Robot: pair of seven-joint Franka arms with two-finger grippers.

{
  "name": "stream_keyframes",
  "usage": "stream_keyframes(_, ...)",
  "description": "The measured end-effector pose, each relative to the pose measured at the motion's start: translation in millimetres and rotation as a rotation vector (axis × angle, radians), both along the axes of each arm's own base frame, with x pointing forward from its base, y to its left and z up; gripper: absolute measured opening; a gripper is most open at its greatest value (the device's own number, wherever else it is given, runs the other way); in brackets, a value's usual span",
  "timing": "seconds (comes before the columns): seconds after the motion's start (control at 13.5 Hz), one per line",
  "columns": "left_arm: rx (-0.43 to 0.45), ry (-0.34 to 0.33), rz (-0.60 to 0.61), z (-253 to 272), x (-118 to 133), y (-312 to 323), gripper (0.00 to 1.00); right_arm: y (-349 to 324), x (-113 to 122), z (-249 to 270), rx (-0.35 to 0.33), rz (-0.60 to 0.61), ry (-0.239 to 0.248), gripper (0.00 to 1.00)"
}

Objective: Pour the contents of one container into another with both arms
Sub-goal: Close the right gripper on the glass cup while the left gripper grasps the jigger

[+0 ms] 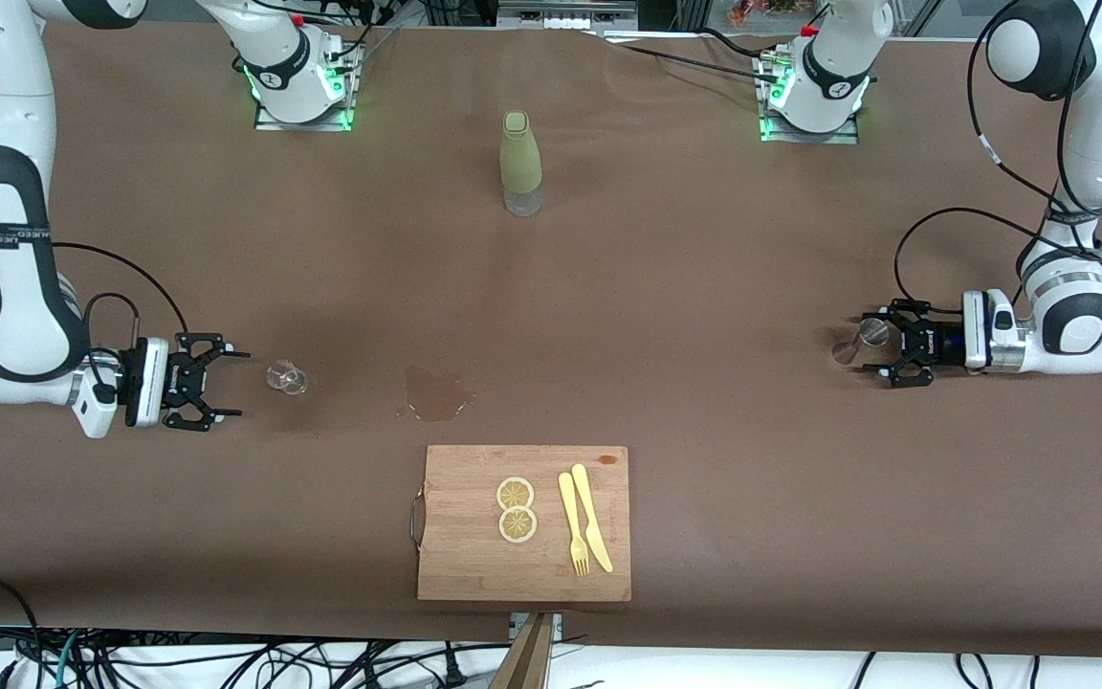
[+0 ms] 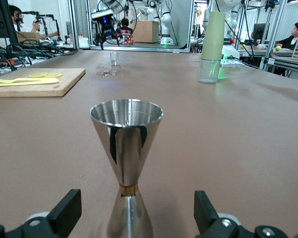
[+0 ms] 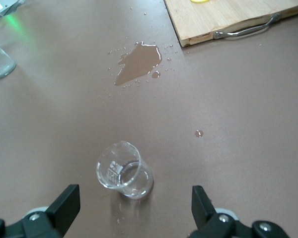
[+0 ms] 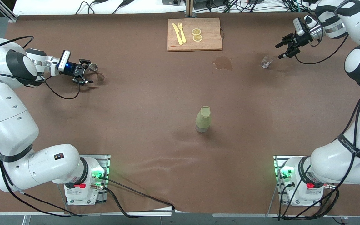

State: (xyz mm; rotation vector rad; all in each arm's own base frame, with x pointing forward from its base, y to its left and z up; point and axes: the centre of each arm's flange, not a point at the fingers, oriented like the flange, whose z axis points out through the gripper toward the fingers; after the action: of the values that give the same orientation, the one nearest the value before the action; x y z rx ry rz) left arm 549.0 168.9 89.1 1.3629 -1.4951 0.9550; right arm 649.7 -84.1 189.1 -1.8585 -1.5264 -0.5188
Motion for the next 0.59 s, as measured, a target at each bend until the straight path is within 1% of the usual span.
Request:
stream_keyframes(0.07, -0.004, -0.014, -0.011, 0.6, 1.7, -3.7, 0.99, 0.0, -1.5, -8.8, 0.022, 0.005, -0.01, 1.0)
stream_keyframes(0.15, -0.006, -0.027, -0.021, 1.1, 3.3, -7.1, 0.93, 1.7, -3.0, -16.8, 0.046, 0.009, -0.018, 1.0)
stream_keyframes(0.22, -0.007, -0.033, -0.028, 1.5, 4.5, -9.6, 0.91, 4.1, -4.5, -24.3, 0.072, 0.014, -0.025, 1.0)
stream_keyframes(0.3, -0.007, -0.036, -0.031, 1.8, 5.4, -11.2, 0.9, 6.2, -6.0, -32.4, 0.098, 0.019, -0.037, 1.0)
stream_keyframes(0.37, -0.008, -0.038, -0.032, 1.9, 5.6, -11.6, 0.84, 7.6, -7.6, -40.8, 0.118, 0.021, -0.048, 1.0)
stream_keyframes(0.44, -0.008, -0.038, -0.032, 1.7, 5.5, -11.5, 0.84, 9.1, -9.5, -49.2, 0.136, 0.023, -0.054, 1.0)
stream_keyframes(0.59, -0.009, -0.038, -0.033, 0.7, 5.1, -11.8, 0.71, 13.1, -13.9, -63.3, 0.175, 0.03, -0.058, 1.0)
